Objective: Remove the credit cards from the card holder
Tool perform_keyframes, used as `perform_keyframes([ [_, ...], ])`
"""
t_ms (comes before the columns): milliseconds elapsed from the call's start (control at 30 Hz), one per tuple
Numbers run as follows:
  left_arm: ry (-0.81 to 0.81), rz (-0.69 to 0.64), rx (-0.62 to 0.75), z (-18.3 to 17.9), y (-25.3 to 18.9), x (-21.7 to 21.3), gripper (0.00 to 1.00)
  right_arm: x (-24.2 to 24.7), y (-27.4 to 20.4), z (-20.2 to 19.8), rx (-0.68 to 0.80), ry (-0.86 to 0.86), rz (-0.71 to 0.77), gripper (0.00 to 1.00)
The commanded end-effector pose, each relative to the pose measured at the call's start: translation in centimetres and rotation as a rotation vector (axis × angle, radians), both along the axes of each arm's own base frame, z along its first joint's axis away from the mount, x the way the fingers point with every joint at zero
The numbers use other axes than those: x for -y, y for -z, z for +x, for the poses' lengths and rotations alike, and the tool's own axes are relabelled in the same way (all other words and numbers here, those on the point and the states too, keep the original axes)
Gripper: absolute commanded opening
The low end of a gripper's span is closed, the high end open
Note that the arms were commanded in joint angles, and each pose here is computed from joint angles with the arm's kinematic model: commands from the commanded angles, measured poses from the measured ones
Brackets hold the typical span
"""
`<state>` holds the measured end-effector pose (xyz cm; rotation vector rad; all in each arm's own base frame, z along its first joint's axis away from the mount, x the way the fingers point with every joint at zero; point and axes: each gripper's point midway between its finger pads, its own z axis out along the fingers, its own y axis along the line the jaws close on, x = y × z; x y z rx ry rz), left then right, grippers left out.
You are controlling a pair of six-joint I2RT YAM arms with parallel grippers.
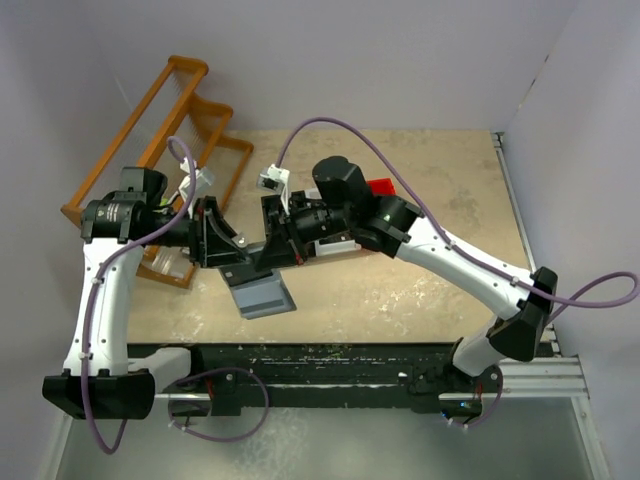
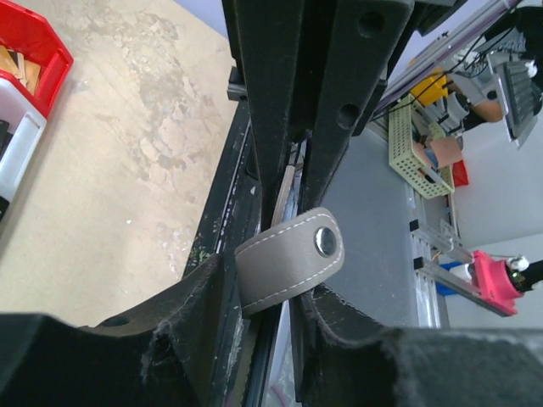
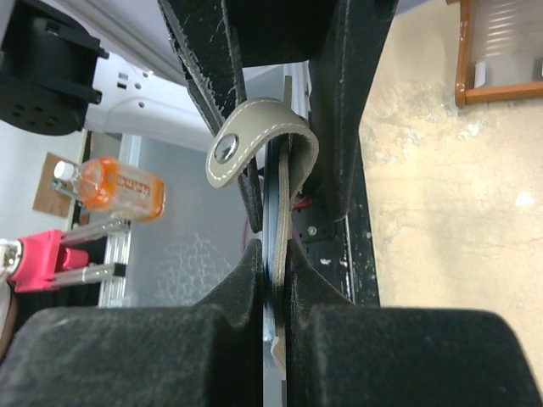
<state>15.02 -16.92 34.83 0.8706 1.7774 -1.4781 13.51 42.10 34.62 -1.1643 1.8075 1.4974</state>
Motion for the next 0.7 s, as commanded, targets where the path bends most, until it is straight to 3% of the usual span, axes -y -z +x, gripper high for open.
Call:
perform_keyframes([
  [0, 0.037, 0.000, 0.147, -1.4, -0.9, 0.0, 0.38, 1.0, -2.8, -1.3, 0.089, -0.102, 0.015, 0.00],
  [167, 0.043, -0.001, 0.175, -2.0, -0.7, 0.1, 0.35, 0.4, -3.8, -1.0, 0.114, -0.128, 0.025, 0.00],
  [300, 0.044, -0.002, 0.171, -1.8, -0.8, 0.1, 0.09, 0.3, -4.7, 0.1, 0.125, -0.122, 0.045, 0.00],
  [367, 0.038, -0.010, 0.157, -1.3, -1.1, 0.2, 0.00, 0.4, -4.9, 1.5, 0.106, -0.067, 0.065, 0.29],
  [400, 0.032, -0.016, 0.141, -1.0, -1.5, 0.2, 0.00, 0.5, -5.1, 2.4, 0.076, -0.019, 0.099, 0.42],
  [500, 0.011, -0.043, 0.110, -0.4, -2.9, 0.4, 0.00, 1.4, -6.6, 5.0, 0.040, 0.125, 0.252, 0.58],
  [600, -0.049, -0.063, 0.093, 0.6, -4.4, 0.5, 0.00, 3.4, -7.3, 5.1, 0.017, 0.261, 0.450, 0.78],
  [667, -0.134, -0.079, 0.090, 0.8, -5.5, 0.5, 0.00, 4.5, -7.8, 4.3, -0.026, 0.297, 0.556, 0.82],
])
